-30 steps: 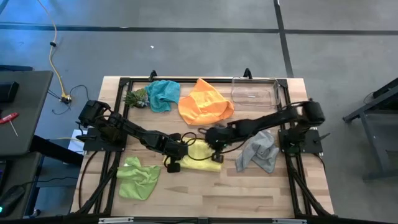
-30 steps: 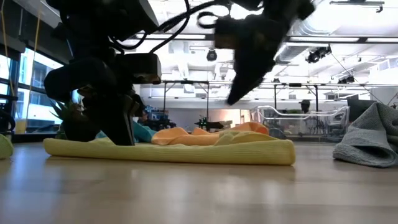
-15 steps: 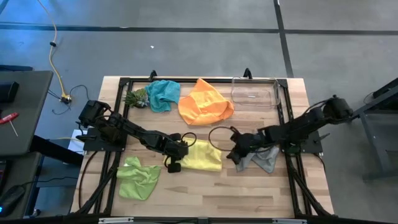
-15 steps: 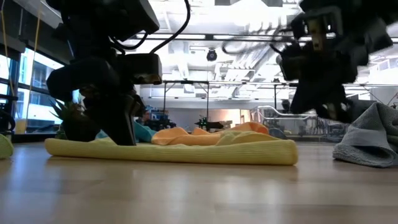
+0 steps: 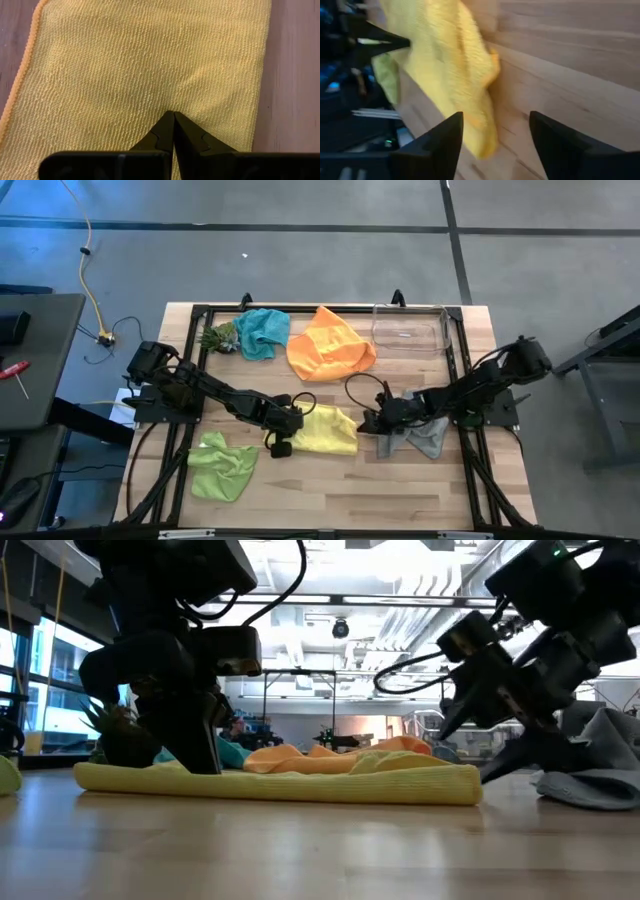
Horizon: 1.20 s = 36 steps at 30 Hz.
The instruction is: Fold microfiber towels
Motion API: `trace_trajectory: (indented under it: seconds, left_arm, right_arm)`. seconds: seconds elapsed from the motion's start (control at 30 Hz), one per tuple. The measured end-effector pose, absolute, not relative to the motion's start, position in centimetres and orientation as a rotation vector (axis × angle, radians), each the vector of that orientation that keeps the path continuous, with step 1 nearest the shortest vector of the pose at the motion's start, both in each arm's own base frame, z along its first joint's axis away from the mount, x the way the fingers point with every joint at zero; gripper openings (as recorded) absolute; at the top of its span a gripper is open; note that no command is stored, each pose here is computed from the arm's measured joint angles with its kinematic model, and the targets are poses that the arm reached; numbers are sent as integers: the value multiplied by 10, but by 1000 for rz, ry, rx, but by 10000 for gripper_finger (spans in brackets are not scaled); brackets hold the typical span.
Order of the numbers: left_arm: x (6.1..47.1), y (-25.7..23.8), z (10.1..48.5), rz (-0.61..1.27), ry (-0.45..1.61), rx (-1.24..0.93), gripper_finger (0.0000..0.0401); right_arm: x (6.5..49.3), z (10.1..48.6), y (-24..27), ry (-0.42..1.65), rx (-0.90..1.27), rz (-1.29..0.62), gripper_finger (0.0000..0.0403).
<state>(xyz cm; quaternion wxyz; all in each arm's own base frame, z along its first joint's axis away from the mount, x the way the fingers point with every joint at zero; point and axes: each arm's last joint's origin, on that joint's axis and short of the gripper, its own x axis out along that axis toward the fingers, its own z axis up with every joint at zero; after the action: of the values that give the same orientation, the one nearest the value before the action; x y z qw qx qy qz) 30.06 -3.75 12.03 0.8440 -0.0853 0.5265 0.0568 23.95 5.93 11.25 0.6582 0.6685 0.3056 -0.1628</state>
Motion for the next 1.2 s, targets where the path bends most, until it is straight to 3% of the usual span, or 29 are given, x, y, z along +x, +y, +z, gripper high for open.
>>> trace_trajectory:
  seconds: [0.87,1.2]
  left_arm:
    - [301,-38,120,118,1104,-181,0]
    - [301,-38,120,117,1104,-181,1]
  right_arm:
    - [248,105,54,489,1785,-528,234]
    - [259,123,39,175,1767,-453,234]
